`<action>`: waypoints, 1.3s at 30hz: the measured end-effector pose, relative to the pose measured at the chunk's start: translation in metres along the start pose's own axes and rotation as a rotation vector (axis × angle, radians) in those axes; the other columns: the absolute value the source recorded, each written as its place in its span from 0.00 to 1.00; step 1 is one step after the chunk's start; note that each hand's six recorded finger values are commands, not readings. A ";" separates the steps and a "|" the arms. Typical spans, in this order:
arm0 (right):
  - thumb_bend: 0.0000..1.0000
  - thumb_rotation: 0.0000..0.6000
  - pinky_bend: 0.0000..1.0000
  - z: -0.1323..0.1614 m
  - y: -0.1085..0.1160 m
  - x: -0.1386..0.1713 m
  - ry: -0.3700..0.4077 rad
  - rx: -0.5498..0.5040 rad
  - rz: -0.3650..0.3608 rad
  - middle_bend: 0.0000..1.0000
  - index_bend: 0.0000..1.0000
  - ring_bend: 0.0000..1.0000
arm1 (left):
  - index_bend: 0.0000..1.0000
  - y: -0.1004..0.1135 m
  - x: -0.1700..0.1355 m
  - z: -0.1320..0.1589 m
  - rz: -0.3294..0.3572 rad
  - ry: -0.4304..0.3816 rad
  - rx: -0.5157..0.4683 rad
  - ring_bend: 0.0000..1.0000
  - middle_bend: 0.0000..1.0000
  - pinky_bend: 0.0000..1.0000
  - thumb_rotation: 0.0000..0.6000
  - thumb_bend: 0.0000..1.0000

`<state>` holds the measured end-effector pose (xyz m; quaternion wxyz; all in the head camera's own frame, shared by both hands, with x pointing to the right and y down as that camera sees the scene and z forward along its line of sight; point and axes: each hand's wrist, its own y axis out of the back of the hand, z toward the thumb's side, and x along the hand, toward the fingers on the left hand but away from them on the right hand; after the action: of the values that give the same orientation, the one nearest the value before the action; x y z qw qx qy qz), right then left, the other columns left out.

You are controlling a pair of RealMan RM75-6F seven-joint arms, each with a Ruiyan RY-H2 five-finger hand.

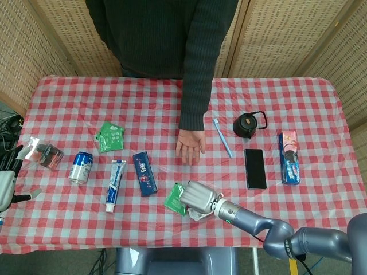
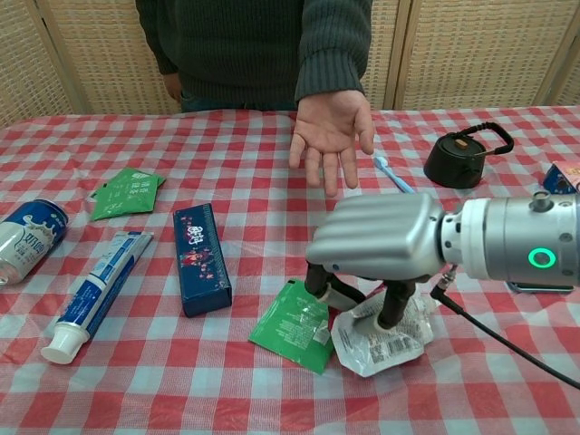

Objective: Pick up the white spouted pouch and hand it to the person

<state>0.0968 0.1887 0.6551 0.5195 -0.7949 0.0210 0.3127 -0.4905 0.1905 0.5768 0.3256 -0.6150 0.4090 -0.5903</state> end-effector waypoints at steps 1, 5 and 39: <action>0.52 1.00 0.61 0.000 0.004 0.003 0.002 0.004 -0.012 0.72 0.71 0.71 | 0.00 0.000 0.000 0.000 0.000 -0.001 0.000 0.00 0.00 0.00 1.00 0.00; 0.53 1.00 0.61 0.001 0.025 0.018 0.016 0.017 -0.067 0.72 0.71 0.71 | 0.00 0.000 -0.001 0.002 -0.001 -0.006 0.001 0.00 0.00 0.00 1.00 0.00; 0.00 1.00 0.31 -0.118 0.144 -0.002 -0.431 0.019 -0.263 0.04 0.02 0.15 | 0.00 -0.001 0.002 -0.003 -0.009 0.012 -0.005 0.00 0.00 0.00 1.00 0.00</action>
<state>0.0996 0.0229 0.5702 0.5558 -0.7007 -0.1911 0.4044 -0.4930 0.1894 0.5786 0.3190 -0.6143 0.4094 -0.5944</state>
